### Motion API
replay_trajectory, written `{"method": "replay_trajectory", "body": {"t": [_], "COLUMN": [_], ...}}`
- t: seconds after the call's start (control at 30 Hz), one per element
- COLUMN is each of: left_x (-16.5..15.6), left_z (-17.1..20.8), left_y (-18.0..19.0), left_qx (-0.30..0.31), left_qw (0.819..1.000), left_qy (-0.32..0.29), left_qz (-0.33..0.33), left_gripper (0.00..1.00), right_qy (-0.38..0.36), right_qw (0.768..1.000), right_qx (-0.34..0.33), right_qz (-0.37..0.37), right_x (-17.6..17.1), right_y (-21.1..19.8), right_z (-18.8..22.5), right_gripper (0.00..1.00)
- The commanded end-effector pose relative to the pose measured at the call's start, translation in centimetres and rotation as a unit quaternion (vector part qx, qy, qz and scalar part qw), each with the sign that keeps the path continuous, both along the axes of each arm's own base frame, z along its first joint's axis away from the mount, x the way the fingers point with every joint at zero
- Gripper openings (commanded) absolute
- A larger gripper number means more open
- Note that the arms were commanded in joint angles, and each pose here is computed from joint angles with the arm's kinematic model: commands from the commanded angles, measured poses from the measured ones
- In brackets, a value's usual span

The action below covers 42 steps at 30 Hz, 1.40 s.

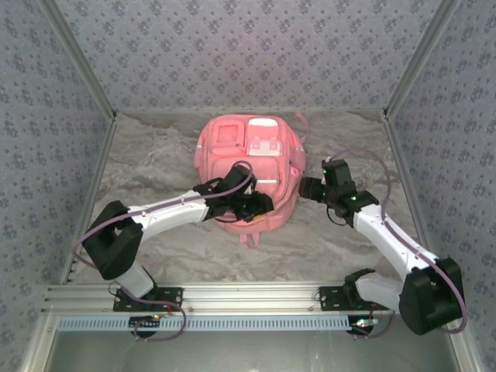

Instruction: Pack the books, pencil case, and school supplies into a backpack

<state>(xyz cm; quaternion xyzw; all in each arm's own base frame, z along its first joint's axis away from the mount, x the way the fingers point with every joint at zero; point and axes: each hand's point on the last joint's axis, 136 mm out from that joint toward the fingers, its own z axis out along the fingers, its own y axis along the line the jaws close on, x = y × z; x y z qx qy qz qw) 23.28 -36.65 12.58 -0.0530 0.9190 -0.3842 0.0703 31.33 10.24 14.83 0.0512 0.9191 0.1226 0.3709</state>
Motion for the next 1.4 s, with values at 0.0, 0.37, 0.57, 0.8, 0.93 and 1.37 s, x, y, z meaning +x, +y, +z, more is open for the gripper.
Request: {"method": "replay_trajectory", "body": {"t": [0.0,0.37,0.57,0.8,0.93,1.37], "left_x": [0.6,2.4,8.6,14.5,14.2,15.8], "left_z": [3.6,15.5,19.3,8.3,2.0,-3.2], "left_y": [-0.8,9.5,18.8,31.1,37.4,40.1], "left_qx": [-0.019,0.109,0.295,0.330,0.371,0.371], "left_qw": [0.996,0.924,0.793,0.816,0.806,0.775], "left_qy": [-0.079,-0.364,-0.523,-0.448,-0.405,-0.442], "left_qz": [-0.047,-0.038,0.105,0.156,0.221,0.258], "left_gripper": [0.45,0.98,0.98,0.98,0.98,0.98], "right_qy": [-0.040,-0.161,-0.346,-0.420,-0.418,-0.274], "right_qw": [0.999,0.982,0.932,0.901,0.893,0.929], "right_qx": [-0.015,0.041,-0.002,-0.084,-0.135,-0.230], "right_qz": [0.022,0.096,0.108,0.076,0.096,-0.092], "right_x": [-0.6,-2.5,0.1,2.3,3.4,4.7], "right_y": [0.0,2.2,2.3,1.0,1.4,-11.2], "right_z": [2.2,14.8,17.4,15.3,14.1,1.0], "right_gripper": [1.00,1.00,1.00,1.00,1.00,1.00]}}
